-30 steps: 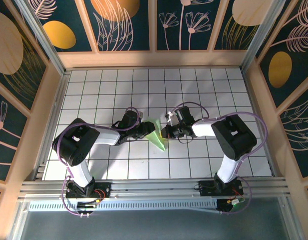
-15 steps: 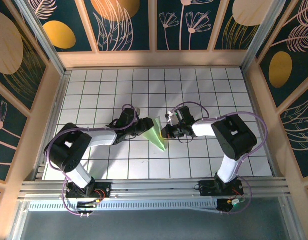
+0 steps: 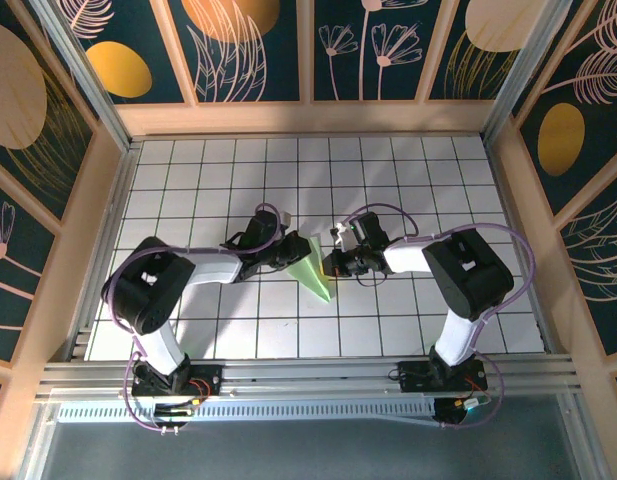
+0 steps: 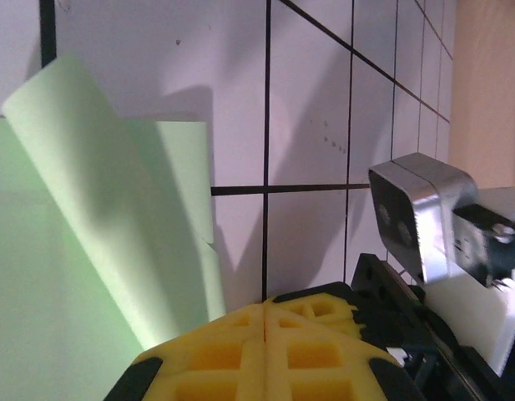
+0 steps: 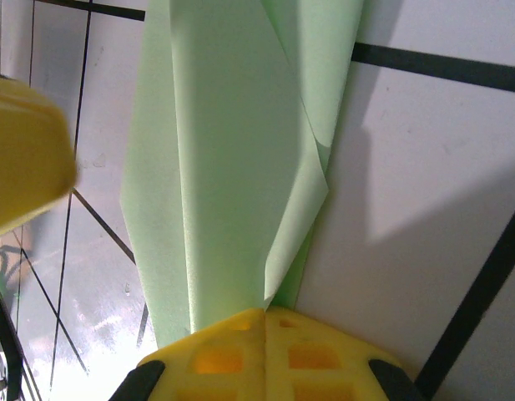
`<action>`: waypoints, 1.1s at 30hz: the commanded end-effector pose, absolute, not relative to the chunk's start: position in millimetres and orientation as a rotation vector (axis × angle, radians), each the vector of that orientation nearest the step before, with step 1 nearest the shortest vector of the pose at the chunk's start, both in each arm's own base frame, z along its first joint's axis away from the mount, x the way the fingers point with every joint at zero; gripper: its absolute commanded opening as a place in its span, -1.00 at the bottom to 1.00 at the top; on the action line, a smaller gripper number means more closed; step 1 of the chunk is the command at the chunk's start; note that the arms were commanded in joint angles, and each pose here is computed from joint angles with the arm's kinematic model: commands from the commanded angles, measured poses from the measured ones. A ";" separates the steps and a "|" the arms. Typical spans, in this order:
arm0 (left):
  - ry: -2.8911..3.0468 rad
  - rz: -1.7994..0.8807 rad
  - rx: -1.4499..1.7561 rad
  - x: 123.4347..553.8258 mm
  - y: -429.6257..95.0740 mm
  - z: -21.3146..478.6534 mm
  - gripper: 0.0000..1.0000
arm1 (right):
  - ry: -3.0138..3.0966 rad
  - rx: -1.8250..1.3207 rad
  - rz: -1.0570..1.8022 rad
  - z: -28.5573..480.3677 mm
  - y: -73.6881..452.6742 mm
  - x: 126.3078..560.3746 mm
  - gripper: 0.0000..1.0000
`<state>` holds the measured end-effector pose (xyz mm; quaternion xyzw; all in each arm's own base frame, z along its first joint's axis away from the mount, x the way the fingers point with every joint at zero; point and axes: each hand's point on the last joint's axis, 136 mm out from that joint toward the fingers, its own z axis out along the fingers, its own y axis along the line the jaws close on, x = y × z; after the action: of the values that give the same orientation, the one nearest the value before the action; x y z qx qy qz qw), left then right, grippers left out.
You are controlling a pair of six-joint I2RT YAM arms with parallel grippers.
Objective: Fold a paper plane with a square sheet of paper (fold left side to right side)
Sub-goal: Fourth fold the wing at the center of the table.
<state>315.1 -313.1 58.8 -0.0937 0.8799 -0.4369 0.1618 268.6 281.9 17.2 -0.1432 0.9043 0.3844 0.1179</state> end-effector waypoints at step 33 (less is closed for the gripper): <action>2.719 -0.953 -0.260 292.1 -281.0 -12.3 -1.00 | 2.705 -0.430 1.052 6.0 286.3 267.1 -0.77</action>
<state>305.8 -298.3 14.0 -0.0844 0.9124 -0.3745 0.1420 269.4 284.7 18.4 -0.1422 0.9075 0.3795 0.1103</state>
